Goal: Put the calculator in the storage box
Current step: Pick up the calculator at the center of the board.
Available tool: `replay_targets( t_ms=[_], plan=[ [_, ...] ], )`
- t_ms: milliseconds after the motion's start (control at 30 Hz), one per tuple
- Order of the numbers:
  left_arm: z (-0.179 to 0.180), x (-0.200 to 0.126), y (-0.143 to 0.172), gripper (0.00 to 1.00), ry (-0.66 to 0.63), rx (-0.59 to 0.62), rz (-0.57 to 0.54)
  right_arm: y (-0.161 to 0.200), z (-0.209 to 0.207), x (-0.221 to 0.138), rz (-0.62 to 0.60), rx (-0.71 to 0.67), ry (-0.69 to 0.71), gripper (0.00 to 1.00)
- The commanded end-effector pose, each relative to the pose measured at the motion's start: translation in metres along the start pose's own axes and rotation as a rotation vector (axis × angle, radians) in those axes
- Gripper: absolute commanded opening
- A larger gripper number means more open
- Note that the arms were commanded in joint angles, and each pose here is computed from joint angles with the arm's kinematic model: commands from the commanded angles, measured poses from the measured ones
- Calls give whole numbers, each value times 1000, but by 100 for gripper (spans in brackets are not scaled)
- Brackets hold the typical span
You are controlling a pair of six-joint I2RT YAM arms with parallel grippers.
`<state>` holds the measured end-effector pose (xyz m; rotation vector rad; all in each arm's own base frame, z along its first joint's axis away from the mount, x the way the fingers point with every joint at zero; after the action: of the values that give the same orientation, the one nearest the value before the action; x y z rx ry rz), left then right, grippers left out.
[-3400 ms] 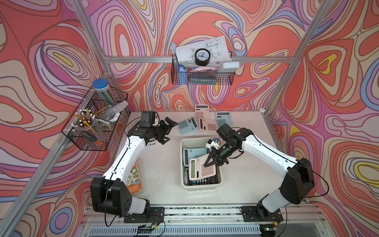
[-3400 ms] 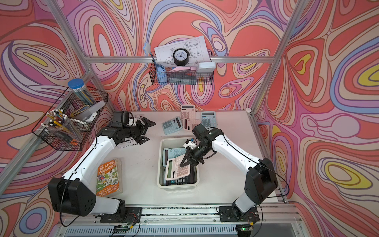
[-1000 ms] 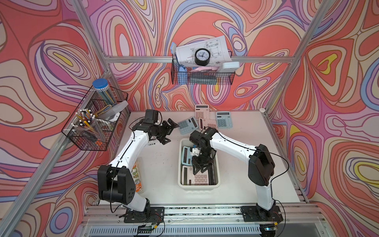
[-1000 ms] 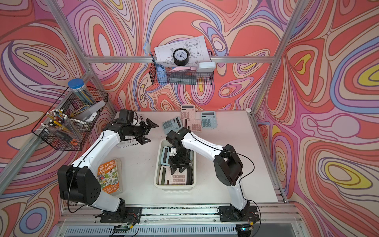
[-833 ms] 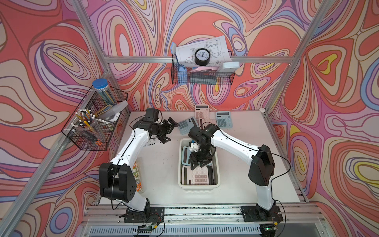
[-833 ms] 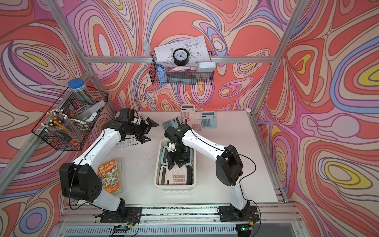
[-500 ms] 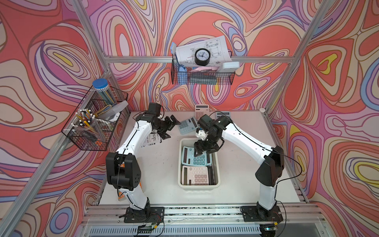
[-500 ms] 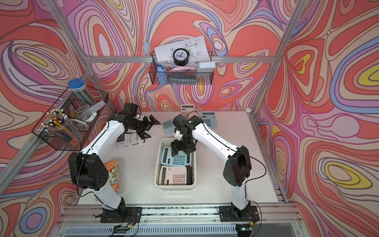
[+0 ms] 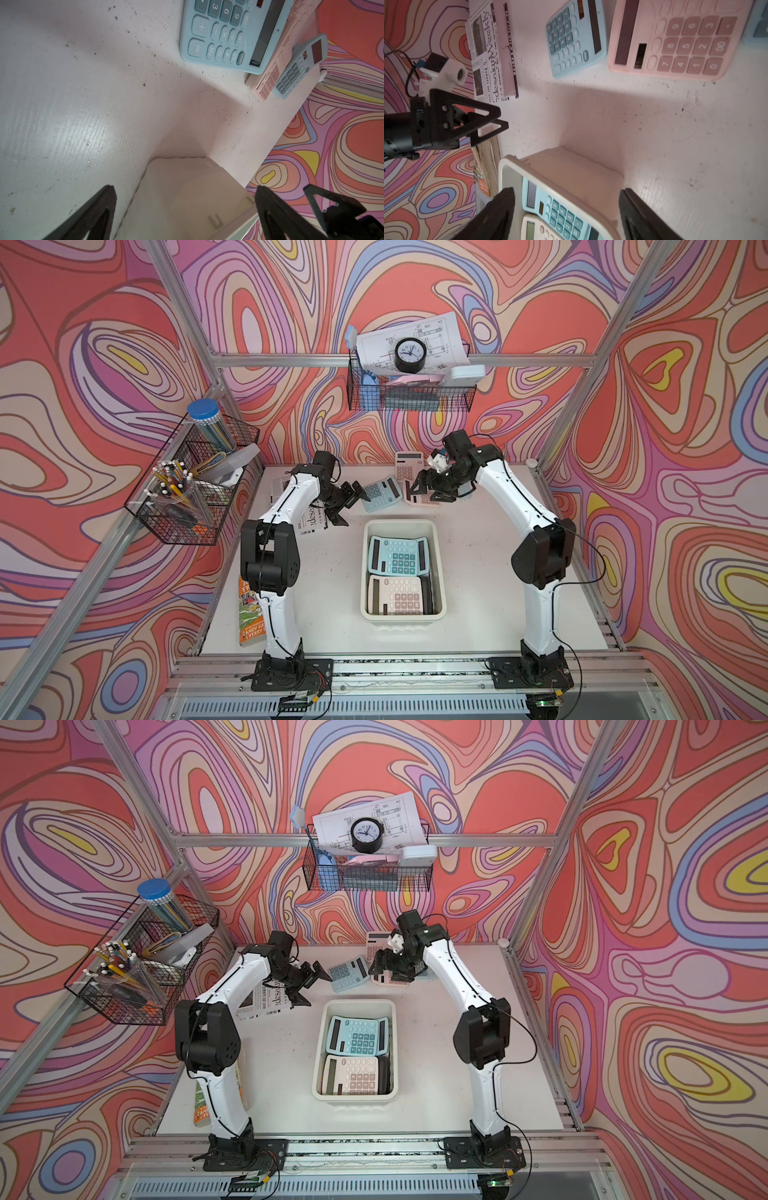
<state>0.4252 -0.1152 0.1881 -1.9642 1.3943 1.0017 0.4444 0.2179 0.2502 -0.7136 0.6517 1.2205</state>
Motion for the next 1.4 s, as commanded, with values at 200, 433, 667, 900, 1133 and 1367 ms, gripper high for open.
replay_targets(
  t_ms=[200, 433, 667, 900, 1133, 1367],
  plan=[
    [-1, 29, -28, 98, 68, -46, 11, -64, -5, 46, -22, 85, -255, 63],
    [0, 53, -51, 98, 101, -60, -15, -86, -21, 89, 14, 133, -354, 57],
    [7, 73, -70, 98, 70, -66, -24, -99, -40, 123, 20, 169, -395, 52],
    [12, 85, -78, 95, 25, -66, -7, -103, -54, 144, -4, 166, -386, 47],
    [17, 100, -77, 87, 21, -70, 38, -93, -61, 169, 54, 184, -386, 46],
    [15, 111, -68, 80, 28, -50, 89, -79, -61, 187, 108, 182, -371, 43]
  ],
)
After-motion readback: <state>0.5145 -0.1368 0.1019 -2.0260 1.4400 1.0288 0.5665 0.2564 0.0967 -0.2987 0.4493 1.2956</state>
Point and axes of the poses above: each gripper's point midway between its finger pads, its own x axis out along the fingers, its own z axis along the line the jaws close on, y = z × x, the point moved 6 cm from there along -x, back along the fingers, and after that the axes turned 12 degrees about x, right-handed, at the moved point
